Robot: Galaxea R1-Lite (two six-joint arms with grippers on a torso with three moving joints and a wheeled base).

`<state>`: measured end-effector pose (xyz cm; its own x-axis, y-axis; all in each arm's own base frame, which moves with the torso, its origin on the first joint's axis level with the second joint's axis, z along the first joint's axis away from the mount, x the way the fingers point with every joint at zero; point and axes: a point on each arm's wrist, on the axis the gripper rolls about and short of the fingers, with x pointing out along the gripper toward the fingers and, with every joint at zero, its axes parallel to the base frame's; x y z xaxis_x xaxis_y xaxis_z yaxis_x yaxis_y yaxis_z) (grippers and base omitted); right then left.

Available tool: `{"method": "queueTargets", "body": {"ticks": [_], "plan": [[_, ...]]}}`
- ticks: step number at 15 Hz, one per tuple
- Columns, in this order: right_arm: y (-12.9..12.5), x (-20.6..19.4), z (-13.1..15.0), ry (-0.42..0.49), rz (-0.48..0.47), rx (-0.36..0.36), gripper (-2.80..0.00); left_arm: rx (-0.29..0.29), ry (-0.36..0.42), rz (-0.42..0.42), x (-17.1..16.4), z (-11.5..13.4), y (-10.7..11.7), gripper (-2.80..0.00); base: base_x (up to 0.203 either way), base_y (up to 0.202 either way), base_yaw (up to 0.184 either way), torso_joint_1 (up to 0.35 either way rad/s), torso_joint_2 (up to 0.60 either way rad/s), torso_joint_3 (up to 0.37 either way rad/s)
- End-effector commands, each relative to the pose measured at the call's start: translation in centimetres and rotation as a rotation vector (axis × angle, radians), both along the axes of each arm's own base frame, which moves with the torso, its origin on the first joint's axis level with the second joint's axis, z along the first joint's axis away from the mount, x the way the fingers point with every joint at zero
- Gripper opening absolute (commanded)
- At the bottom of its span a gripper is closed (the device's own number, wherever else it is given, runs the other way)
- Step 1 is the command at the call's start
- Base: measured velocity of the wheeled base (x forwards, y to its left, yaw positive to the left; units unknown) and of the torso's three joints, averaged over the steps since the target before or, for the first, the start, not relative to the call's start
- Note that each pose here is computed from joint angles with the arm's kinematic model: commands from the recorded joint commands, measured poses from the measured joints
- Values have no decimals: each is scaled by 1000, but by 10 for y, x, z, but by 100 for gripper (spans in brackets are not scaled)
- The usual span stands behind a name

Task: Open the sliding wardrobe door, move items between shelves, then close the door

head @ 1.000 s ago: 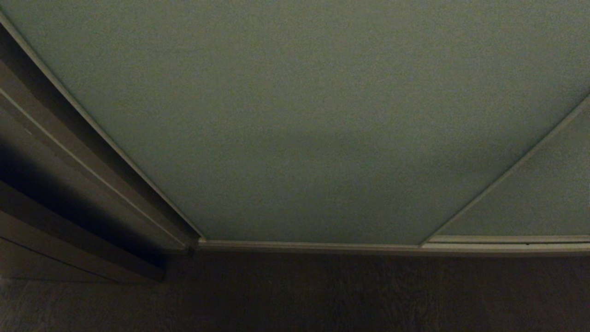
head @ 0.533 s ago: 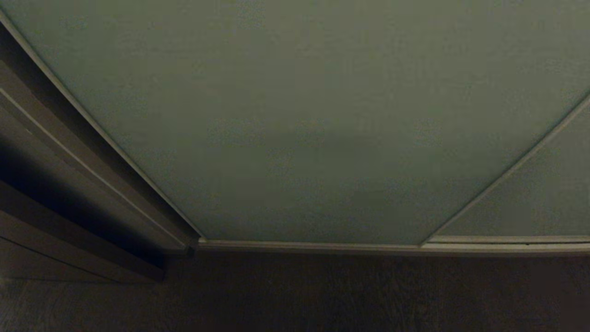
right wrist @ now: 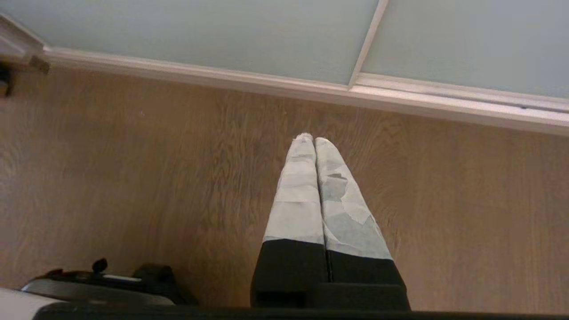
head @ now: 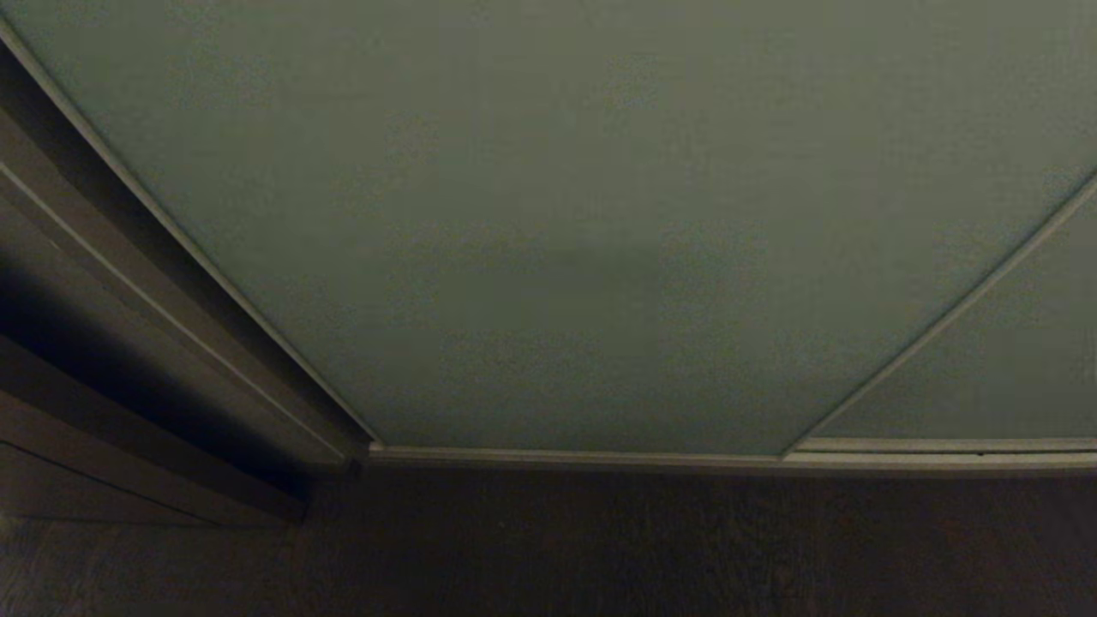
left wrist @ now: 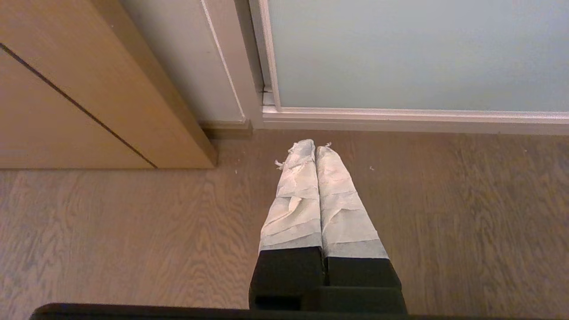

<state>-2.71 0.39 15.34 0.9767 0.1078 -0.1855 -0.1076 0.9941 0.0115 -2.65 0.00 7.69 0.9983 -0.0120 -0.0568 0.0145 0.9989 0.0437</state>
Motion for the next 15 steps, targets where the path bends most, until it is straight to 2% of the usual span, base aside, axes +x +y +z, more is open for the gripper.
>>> {"method": "queueTargets", "body": {"ticks": [1,4,6,7,10,13,15], "plan": [[-1,-13,-22,-67,15,0,-280,0,1,-2,0,0,0,-280,0,0,0,0,0,0],[-2,-10,-62,-96,-3,8,-280,0,1,-2,0,0,0,-280,0,0,0,0,0,0],[-2,0,-68,-202,-27,14,-280,0,1,0,0,0,0,-280,0,0,0,0,0,0],[-3,2,-70,-218,-48,16,-280,0,1,-1,0,0,0,-280,0,0,0,0,0,0],[-4,4,-76,-210,-104,-50,-280,0,1,-1,0,0,0,-280,0,0,0,0,0,0],[-4,4,-79,-186,-82,-117,-280,0,1,-2,0,0,0,-280,0,0,0,0,0,0],[-4,4,-78,-188,-91,-32,-280,0,1,0,0,0,0,-280,0,0,0,0,0,0]]}}
